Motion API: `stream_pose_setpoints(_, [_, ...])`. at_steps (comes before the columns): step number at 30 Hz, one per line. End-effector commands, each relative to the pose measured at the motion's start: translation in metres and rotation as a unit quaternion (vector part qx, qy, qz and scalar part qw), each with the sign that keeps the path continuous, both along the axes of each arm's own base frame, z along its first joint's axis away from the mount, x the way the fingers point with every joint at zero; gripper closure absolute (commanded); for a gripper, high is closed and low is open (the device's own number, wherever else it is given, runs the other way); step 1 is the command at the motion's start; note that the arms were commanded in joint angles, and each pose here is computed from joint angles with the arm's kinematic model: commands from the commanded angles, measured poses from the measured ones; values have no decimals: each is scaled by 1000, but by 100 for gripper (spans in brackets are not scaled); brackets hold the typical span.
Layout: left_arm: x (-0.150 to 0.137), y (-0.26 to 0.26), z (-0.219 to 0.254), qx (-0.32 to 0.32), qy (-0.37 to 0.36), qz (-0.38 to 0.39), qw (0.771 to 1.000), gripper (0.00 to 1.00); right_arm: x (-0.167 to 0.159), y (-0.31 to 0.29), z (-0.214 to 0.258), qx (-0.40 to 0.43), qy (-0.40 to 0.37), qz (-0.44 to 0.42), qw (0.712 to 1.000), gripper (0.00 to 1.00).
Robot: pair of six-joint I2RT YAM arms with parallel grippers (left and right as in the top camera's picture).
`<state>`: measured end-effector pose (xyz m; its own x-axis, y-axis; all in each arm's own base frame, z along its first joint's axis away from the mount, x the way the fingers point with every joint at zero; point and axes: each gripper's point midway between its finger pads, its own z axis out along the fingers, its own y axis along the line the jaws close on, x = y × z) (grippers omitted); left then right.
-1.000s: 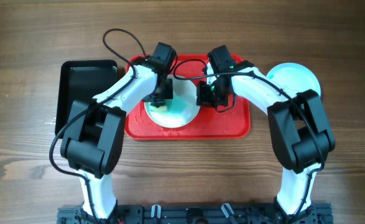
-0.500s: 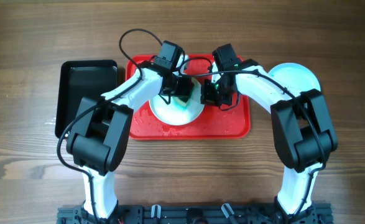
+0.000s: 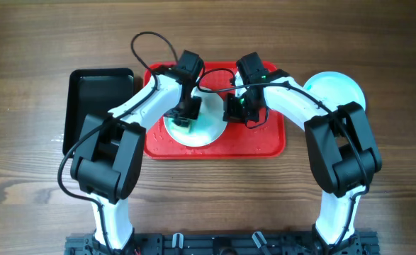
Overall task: Clean dirty plates on tray and stack at the side
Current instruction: 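Scrub the third plate with the sponge in the left gripper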
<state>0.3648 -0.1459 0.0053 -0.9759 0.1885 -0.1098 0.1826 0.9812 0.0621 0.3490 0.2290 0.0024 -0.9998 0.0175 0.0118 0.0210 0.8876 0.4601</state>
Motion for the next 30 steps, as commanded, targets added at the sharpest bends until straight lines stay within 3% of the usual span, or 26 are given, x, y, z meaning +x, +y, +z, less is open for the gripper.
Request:
stream_pose_setpoints(1, [5,70,-22,153,-44,143,977,96,0,-16,-14,-29,9,-13,999,96])
stream_pose_setpoints(5, [21,38,-27,79,-72,161,981,96,0,-16,-14,-29,9,-13,999,96])
stream_pose_setpoints(11, [43,-62,-21,-148,-74,112,980,96,0,-16,-14,-29,8,-12,999,96])
stream_pose_setpoints(15, [33,-108,-9,-248,-47,5,968,96,0,-16,-14,-28,8,-10,1000,96])
stream_pose_setpoints(18, [10,-119,-6,-279,-9,-76,957,96,0,-16,-14,-28,8,-10,1000,96])
stream_pose_setpoints(24, [-51,-93,-15,-256,104,-175,945,96,0,-16,-13,-27,8,-10,1000,96])
stream_pose_setpoints(28, [-41,-42,-27,-175,108,-136,969,96,0,-16,-13,-27,8,-10,1000,96])
stream_pose_setpoints(30, [-25,-2,-35,-82,86,-79,990,96,0,-16,-13,-27,8,-10,1000,96])
